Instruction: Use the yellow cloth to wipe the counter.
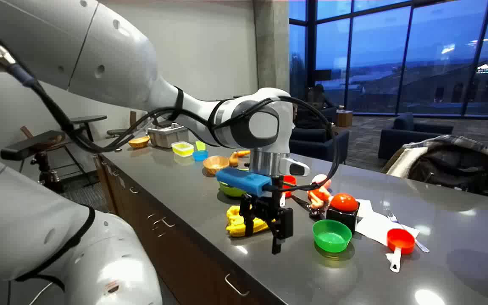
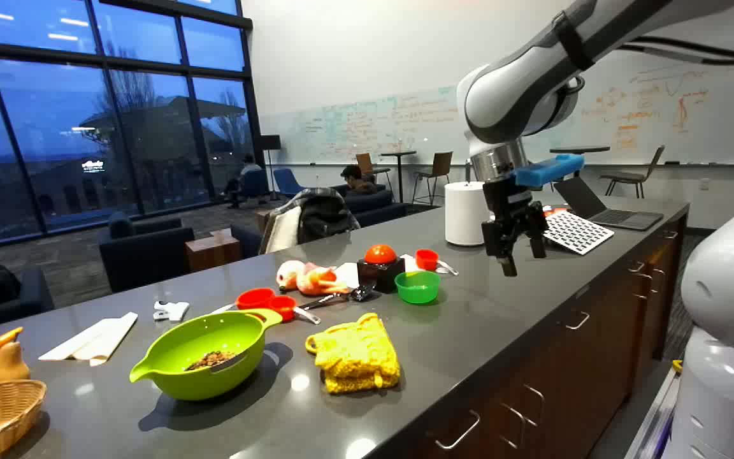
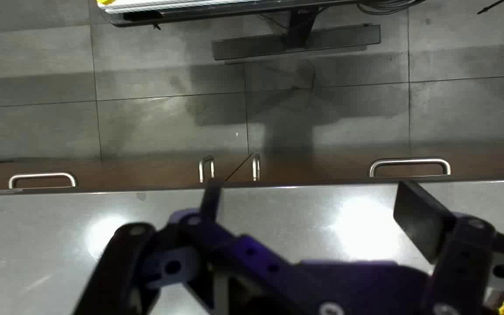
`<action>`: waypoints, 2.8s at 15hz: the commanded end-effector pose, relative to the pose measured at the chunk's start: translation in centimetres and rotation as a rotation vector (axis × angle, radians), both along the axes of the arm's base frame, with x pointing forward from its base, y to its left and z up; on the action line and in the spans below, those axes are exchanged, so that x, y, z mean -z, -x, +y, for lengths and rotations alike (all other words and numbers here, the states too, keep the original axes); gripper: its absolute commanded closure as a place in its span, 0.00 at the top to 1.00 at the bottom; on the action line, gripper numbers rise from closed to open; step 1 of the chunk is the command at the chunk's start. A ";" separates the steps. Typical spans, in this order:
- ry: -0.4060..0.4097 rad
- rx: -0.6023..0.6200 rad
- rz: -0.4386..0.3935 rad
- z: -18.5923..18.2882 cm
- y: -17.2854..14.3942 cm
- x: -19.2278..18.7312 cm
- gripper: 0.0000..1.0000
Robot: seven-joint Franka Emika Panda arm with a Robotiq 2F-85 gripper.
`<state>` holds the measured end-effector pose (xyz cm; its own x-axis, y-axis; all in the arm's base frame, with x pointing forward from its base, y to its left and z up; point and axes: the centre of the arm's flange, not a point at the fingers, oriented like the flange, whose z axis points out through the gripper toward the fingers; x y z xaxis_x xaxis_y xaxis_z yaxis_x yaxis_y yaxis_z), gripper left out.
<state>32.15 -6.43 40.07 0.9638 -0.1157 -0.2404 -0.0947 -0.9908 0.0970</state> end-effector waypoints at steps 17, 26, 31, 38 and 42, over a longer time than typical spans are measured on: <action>-0.069 -0.225 -0.011 14.0 -12.5 4.6 1.00; 0.052 -0.394 -0.157 25.5 -19.6 0.4 1.00; 0.019 -0.399 -0.191 25.4 -19.7 -0.5 1.00; 0.015 -0.401 -0.194 25.8 -20.1 -0.6 1.00; -0.017 -0.395 -0.152 26.2 -21.3 3.4 0.74</action>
<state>52.36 19.23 39.52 0.9599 0.2724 -0.0669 0.2789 -0.9523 0.1240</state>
